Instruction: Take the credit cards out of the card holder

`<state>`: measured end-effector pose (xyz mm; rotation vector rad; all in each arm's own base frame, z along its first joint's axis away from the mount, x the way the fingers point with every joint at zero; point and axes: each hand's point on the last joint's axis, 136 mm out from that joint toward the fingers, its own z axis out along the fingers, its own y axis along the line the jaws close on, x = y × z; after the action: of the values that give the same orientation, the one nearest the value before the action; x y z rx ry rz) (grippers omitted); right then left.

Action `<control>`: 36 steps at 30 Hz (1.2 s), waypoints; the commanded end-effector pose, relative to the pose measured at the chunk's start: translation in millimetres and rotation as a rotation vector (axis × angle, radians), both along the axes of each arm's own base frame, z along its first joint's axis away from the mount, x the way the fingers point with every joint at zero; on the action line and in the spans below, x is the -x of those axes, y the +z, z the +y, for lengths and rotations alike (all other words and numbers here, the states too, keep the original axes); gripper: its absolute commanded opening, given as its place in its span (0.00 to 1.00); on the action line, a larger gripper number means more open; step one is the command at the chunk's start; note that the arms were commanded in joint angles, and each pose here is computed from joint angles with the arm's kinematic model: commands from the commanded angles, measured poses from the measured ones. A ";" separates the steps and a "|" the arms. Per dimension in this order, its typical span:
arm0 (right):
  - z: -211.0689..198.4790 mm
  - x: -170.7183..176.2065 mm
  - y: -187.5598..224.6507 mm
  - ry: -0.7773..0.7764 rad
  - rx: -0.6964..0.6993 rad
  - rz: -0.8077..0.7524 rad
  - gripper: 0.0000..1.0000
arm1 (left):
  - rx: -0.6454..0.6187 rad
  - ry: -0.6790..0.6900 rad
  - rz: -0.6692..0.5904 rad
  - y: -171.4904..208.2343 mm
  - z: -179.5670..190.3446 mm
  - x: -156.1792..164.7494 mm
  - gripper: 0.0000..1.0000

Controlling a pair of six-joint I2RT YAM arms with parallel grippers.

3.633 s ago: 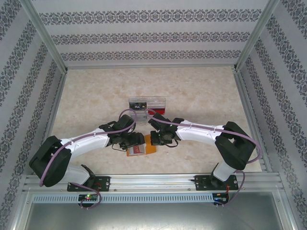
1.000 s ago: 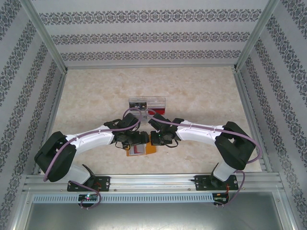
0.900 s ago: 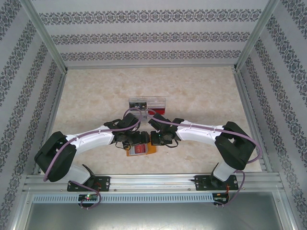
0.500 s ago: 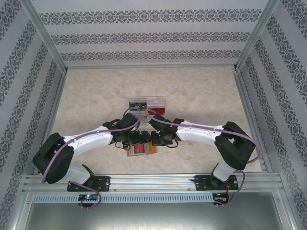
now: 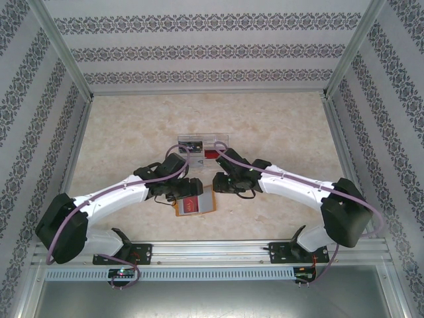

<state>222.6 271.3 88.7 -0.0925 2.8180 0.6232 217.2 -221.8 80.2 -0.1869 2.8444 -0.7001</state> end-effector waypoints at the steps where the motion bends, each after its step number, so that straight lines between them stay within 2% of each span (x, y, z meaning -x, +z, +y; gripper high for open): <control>1: 23.4 3.2 9.3 0.066 -0.081 0.009 0.25 | -0.082 0.019 0.032 -15.3 21.7 8.5 0.58; 4: 44.8 9.3 9.4 0.109 -0.158 0.037 0.24 | -0.126 0.023 0.046 -23.2 29.6 11.6 0.37; 8: 64.8 17.9 0.7 0.154 -0.215 0.092 0.24 | -0.158 0.024 0.066 -34.5 35.9 15.8 0.24; 15: 75.8 23.1 -22.4 0.158 -0.228 0.164 0.23 | -0.173 0.021 0.094 -46.3 39.1 22.0 0.21; 17: 79.0 24.1 -26.0 0.162 -0.235 0.178 0.23 | -0.179 0.018 0.102 -49.8 40.1 23.5 0.17; 36: 85.7 25.6 -53.9 0.152 -0.229 0.243 0.19 | -0.171 0.018 0.149 -65.7 37.0 29.5 0.15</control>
<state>197.6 349.1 35.2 -0.2011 2.9611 1.0193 193.9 -191.7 27.1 -0.2224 2.9823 -0.4960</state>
